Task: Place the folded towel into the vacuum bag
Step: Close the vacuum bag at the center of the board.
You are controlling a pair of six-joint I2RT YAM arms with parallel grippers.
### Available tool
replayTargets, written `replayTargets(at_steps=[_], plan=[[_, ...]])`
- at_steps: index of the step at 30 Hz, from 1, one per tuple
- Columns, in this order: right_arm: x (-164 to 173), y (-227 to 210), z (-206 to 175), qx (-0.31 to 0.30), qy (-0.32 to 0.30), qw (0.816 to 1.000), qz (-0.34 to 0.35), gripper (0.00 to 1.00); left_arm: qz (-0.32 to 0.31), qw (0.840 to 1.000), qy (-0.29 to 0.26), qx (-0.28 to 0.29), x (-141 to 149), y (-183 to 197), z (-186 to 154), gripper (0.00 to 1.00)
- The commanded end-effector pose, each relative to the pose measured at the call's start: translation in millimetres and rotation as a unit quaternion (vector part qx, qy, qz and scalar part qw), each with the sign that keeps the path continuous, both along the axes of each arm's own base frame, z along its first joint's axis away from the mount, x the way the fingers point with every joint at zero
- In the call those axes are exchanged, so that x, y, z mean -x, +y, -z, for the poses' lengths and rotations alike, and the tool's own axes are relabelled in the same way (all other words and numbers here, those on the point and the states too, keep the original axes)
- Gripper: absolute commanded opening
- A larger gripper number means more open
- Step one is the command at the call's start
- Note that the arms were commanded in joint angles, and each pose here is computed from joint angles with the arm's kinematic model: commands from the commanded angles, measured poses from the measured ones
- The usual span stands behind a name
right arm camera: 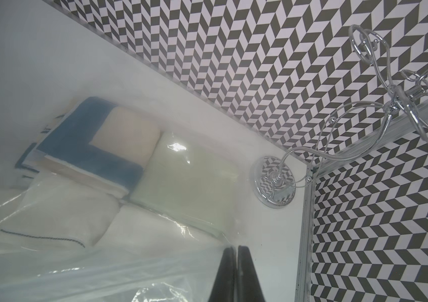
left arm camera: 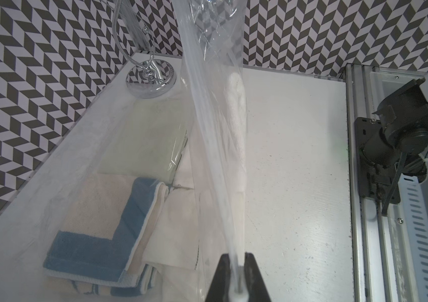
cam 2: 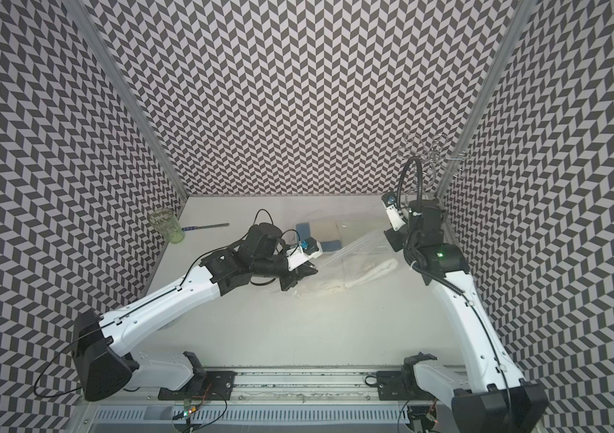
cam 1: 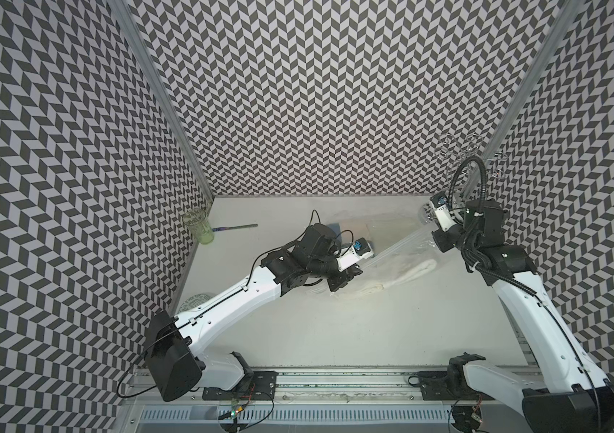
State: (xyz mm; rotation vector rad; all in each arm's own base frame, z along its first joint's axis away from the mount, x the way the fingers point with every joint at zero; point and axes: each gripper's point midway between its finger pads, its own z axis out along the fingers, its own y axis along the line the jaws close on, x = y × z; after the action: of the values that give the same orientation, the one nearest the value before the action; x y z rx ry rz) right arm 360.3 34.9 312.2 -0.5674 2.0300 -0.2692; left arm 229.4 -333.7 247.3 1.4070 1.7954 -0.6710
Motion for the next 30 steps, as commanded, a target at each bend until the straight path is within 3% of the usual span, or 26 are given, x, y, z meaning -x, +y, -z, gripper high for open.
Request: replayTargets(at_steps=[1,13,23,30], plan=[[-24.2,-76.0,-93.6,0.037,-0.169,0.970,0.168,0.00,-0.019,0.987,0.120,-0.109,36.7,39.1,50.9,0.03],[-45.9,-88.0,-104.1,0.042,-0.197,0.963,0.178,0.00,-0.055,0.971,0.172,-0.158,56.5,60.8,62.9,0.03],[-56.7,-102.4,-110.0,0.031,-0.208,0.959,0.190,0.00,-0.069,0.969,0.176,-0.162,54.1,61.0,49.5,0.01],[-64.9,-113.9,-122.3,0.021,-0.218,0.955,0.200,0.00,-0.067,0.966,0.182,-0.172,54.1,58.8,58.3,0.01]])
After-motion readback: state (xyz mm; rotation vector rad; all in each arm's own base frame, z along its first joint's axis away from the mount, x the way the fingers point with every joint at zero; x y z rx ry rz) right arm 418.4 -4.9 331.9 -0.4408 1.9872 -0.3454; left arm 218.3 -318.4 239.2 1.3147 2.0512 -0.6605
